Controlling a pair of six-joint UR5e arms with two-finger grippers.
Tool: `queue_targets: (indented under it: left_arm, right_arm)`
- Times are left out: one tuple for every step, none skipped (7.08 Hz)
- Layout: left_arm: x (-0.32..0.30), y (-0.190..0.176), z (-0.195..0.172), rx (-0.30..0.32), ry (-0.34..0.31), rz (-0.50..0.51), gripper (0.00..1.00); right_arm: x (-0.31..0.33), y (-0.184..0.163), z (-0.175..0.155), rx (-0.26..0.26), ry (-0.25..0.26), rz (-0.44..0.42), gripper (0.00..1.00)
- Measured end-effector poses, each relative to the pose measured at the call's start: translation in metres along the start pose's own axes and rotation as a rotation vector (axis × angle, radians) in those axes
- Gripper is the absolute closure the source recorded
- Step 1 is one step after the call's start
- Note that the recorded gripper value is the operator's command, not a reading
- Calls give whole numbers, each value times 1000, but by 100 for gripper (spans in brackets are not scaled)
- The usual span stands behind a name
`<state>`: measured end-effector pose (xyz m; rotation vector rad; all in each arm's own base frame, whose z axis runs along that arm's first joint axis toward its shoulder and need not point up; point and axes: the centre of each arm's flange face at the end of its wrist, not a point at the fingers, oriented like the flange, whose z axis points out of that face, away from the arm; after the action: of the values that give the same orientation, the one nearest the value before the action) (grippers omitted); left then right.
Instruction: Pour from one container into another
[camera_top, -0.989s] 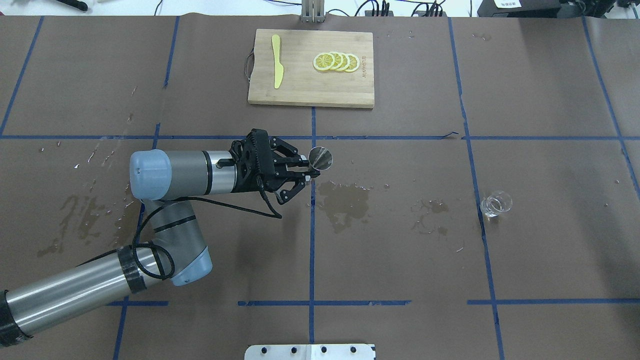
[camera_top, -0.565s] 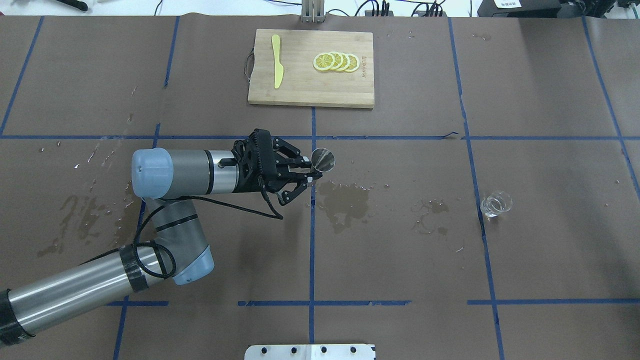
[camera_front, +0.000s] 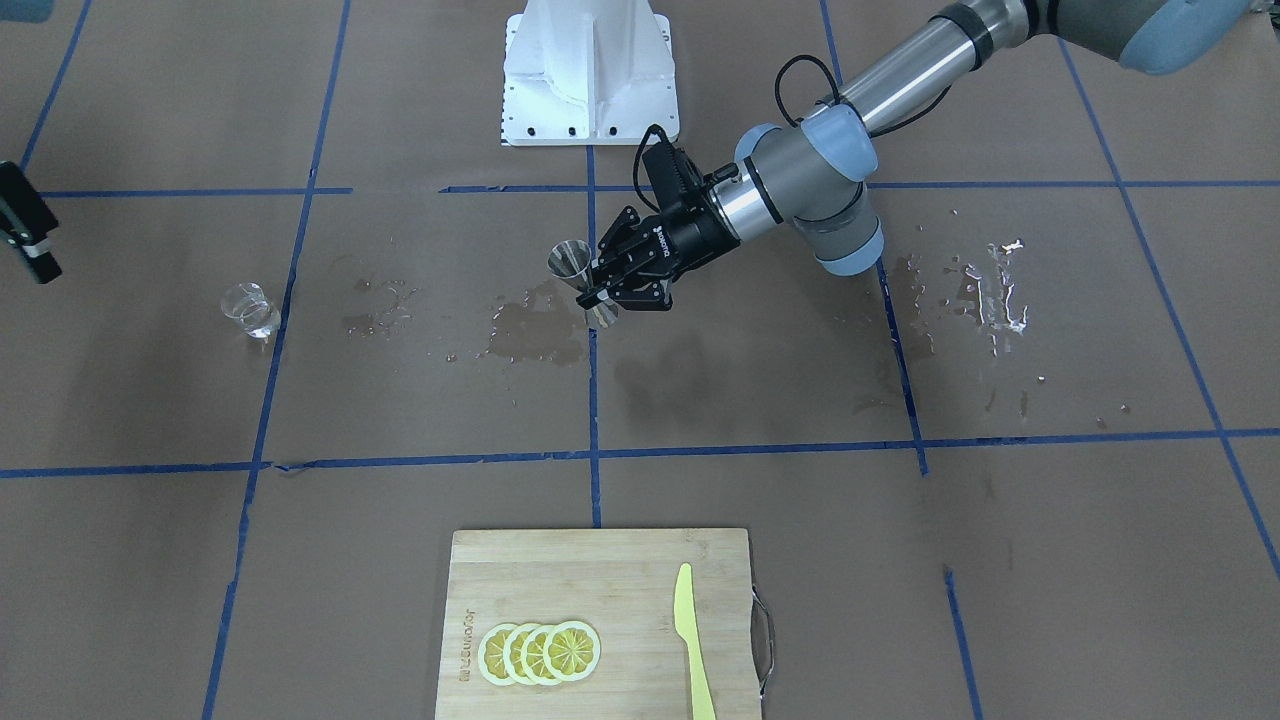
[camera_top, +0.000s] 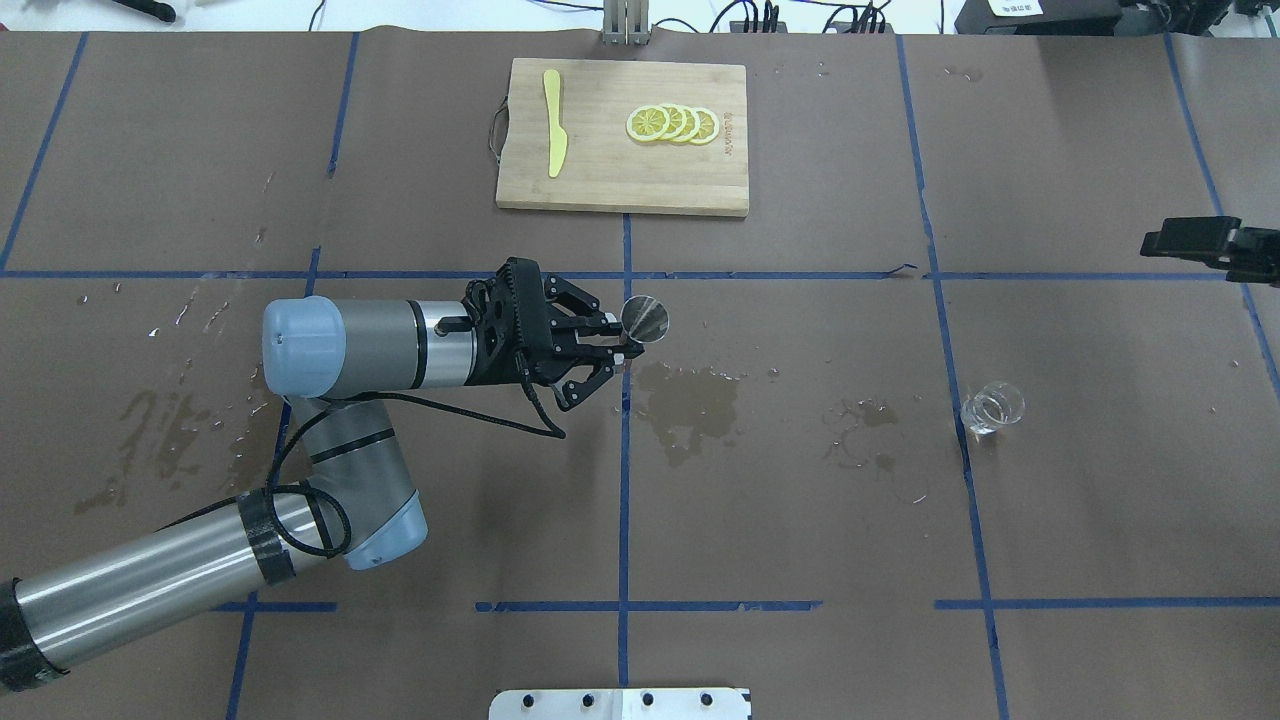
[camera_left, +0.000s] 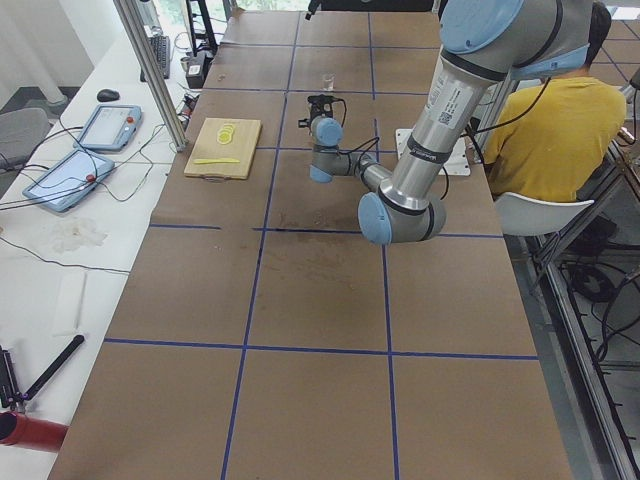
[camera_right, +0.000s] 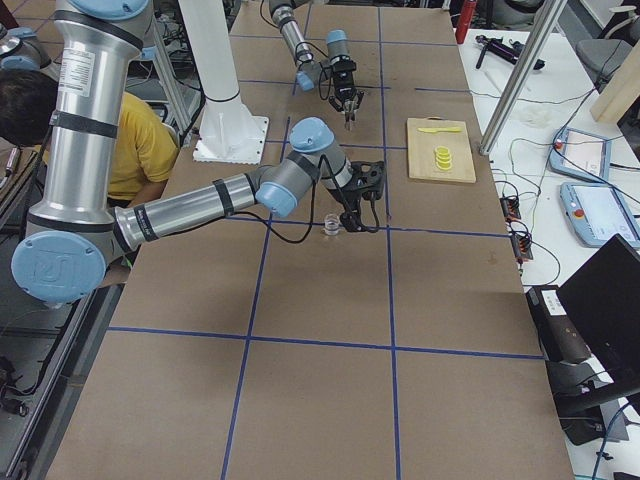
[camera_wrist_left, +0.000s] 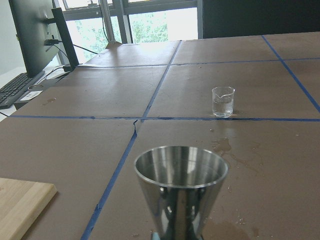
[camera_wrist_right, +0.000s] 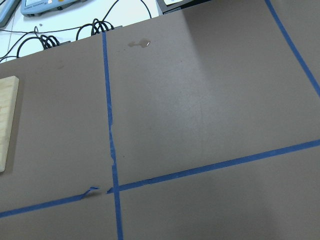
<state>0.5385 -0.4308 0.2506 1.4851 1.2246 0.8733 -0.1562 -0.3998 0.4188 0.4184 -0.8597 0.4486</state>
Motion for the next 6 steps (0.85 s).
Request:
queue_targets:
  left_arm:
    - [0,1,0,-1,-2,-1,100]
    - [-1,1,-1,-2,-3,-1,100]
    - [-1,2,-1,-2,-4,-1,100]
    - [-1,2,-1,-3,-5,-1,100]
    - [-1,2,-1,-3,-6,-1,100]
    - [-1,3,-2,-4,-6,-1,100]
  right_arm:
    - [-14,38,13,74,12,-7,0]
    - [-23,83,26,172,21,-25,0]
    - [-28,123,38,264,21,-43,0]
    - [-29,155,50,344,21,-73,0]
    - [-28,179,60,409,19,-111,0]
    - [-26,199,72,467,19,-153,0]
